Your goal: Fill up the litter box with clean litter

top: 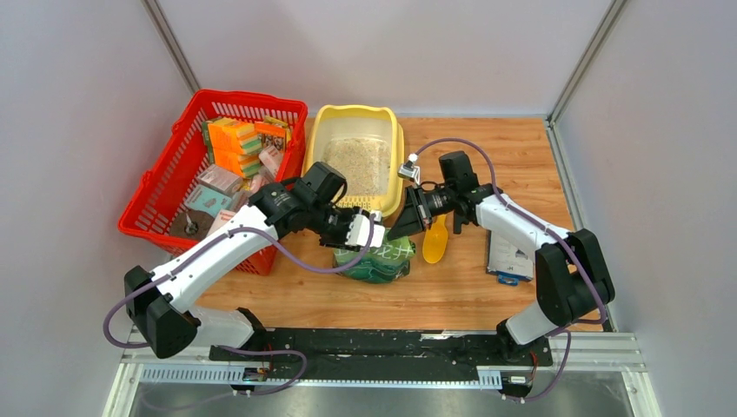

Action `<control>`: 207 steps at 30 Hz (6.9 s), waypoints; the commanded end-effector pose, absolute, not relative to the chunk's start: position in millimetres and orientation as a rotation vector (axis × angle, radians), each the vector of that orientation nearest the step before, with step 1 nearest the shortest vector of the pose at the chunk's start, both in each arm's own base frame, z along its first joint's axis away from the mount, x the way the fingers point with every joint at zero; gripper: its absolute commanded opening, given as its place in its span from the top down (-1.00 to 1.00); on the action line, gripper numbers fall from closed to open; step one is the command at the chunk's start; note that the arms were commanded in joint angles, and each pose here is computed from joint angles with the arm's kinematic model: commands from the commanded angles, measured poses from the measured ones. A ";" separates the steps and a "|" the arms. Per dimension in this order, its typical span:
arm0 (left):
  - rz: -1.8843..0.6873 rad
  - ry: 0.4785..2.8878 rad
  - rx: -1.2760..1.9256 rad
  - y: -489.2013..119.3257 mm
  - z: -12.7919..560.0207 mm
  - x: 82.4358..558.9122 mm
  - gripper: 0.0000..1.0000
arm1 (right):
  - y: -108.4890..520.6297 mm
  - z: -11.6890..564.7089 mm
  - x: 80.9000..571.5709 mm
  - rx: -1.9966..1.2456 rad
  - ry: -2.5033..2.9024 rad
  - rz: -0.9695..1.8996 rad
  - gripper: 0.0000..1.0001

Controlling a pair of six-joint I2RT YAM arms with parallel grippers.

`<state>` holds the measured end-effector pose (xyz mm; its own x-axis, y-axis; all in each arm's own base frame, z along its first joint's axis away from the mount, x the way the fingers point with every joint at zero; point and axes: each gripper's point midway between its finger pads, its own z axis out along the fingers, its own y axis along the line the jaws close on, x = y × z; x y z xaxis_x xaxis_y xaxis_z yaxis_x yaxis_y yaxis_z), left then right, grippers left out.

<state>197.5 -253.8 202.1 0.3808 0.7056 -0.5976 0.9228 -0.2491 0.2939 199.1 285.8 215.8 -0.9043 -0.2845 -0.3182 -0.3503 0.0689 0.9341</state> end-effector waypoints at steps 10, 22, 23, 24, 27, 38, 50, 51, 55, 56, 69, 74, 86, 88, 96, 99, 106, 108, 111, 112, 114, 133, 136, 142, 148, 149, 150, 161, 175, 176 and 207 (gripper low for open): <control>-0.450 1.480 1.984 -254.2 196.3 200.6 0.83 | 281.4 242.2 182.0 -0.634 2.291 2.166 0.94; -0.538 1.678 1.774 -251.9 194.7 190.7 1.00 | 235.1 280.7 258.5 -0.912 1.952 1.313 0.02; -0.548 1.685 1.768 -251.7 193.2 189.0 1.00 | 233.1 289.2 266.4 -0.959 1.858 1.171 -0.04; -0.557 1.693 1.765 -251.5 192.5 187.3 1.00 | 236.4 277.9 256.8 -1.039 1.794 1.115 -0.06; -0.603 1.720 1.730 -255.1 192.3 184.2 1.00 | 244.5 283.3 236.1 -1.227 1.512 0.822 -0.09; -0.755 1.818 1.584 -263.7 195.4 182.2 1.00 | 276.9 241.9 197.6 -1.528 1.208 0.491 -0.21; -0.820 1.880 1.513 -262.3 191.7 183.2 1.00 | 294.6 229.1 203.5 -1.555 1.129 0.313 -0.24; -0.824 1.888 1.504 -262.0 191.1 183.6 1.00 | 295.9 229.0 202.0 -1.564 1.133 0.324 -0.23; -0.832 1.890 1.489 -262.5 192.0 185.1 1.00 | 296.9 215.1 198.1 -1.603 1.176 0.357 -0.19; -0.831 1.896 1.482 -261.8 191.6 186.0 1.00 | 296.7 211.8 194.6 -1.621 1.181 0.374 -0.19; -0.849 1.912 1.461 -257.9 189.6 188.3 1.00 | 282.9 193.0 195.1 -1.647 1.305 0.344 0.00; -0.849 1.923 1.465 -255.0 184.8 185.5 1.00 | 277.5 191.6 196.3 -1.640 1.340 0.327 0.15; -0.845 1.938 1.437 -249.5 182.7 185.7 1.00 | 263.2 173.7 196.3 -1.625 1.492 0.355 0.43; -0.842 1.939 1.438 -248.9 182.3 185.4 1.00 | 261.1 170.0 194.8 -1.623 1.520 0.369 0.49; -0.886 1.897 1.493 -244.5 185.5 171.7 1.00 | 245.9 169.4 204.8 -1.573 1.649 0.363 0.87; -0.922 1.870 1.539 -243.1 185.9 161.9 1.00 | 245.1 173.2 210.3 -1.558 1.672 0.369 1.00; -0.873 1.854 1.581 -232.2 185.1 156.6 1.00 | 254.5 193.9 205.9 -1.586 1.584 0.501 1.00; -0.870 1.836 1.564 -231.8 189.7 155.6 1.00 | 258.6 197.7 197.7 -1.619 1.536 0.556 1.00; -0.882 1.742 1.511 -242.5 206.9 161.1 0.60 | 268.0 202.7 191.5 -1.626 1.528 0.639 1.00; -0.877 1.708 1.498 -246.1 211.8 163.7 0.45 | 270.3 204.0 190.1 -1.630 1.529 0.659 1.00; -0.856 1.622 1.475 -258.2 222.5 171.3 0.36 | 274.2 206.8 191.4 -1.634 1.518 0.674 1.00; -0.946 1.607 1.447 -315.9 192.9 188.2 0.76 | 287.2 215.6 201.2 -1.530 1.569 0.762 0.97; -0.969 1.626 1.456 -312.7 188.7 181.4 1.00 | 276.3 215.2 204.8 -1.459 1.633 0.791 0.61; -1.002 1.691 1.400 -306.6 191.3 173.8 1.00 | 264.0 204.8 194.0 -1.431 1.683 0.838 0.08; -1.009 1.750 1.307 -302.7 198.6 184.0 1.00 | 266.3 201.4 190.5 -1.441 1.687 0.872 0.19; -1.011 1.752 1.292 -301.8 201.4 186.7 1.00 | 266.5 200.1 191.1 -1.446 1.687 0.870 0.22; -1.014 1.756 1.275 -300.8 204.3 189.1 1.00 | 266.1 199.5 191.1 -1.450 1.686 0.866 0.24; -1.051 1.784 1.169 -286.5 214.1 200.5 1.00 | 272.7 198.4 203.8 -1.475 1.652 0.833 1.00; -1.113 1.633 1.331 -309.9 210.7 197.3 0.07 | 296.7 227.4 222.4 -1.479 1.583 0.880 1.00; -1.119 1.654 1.335 -310.5 202.9 197.1 0.07 | 296.5 227.5 221.4 -1.474 1.587 0.885 1.00; -1.246 1.684 1.282 -318.2 205.3 187.1 0.34 | 270.5 205.3 218.0 -1.376 1.701 0.841 1.00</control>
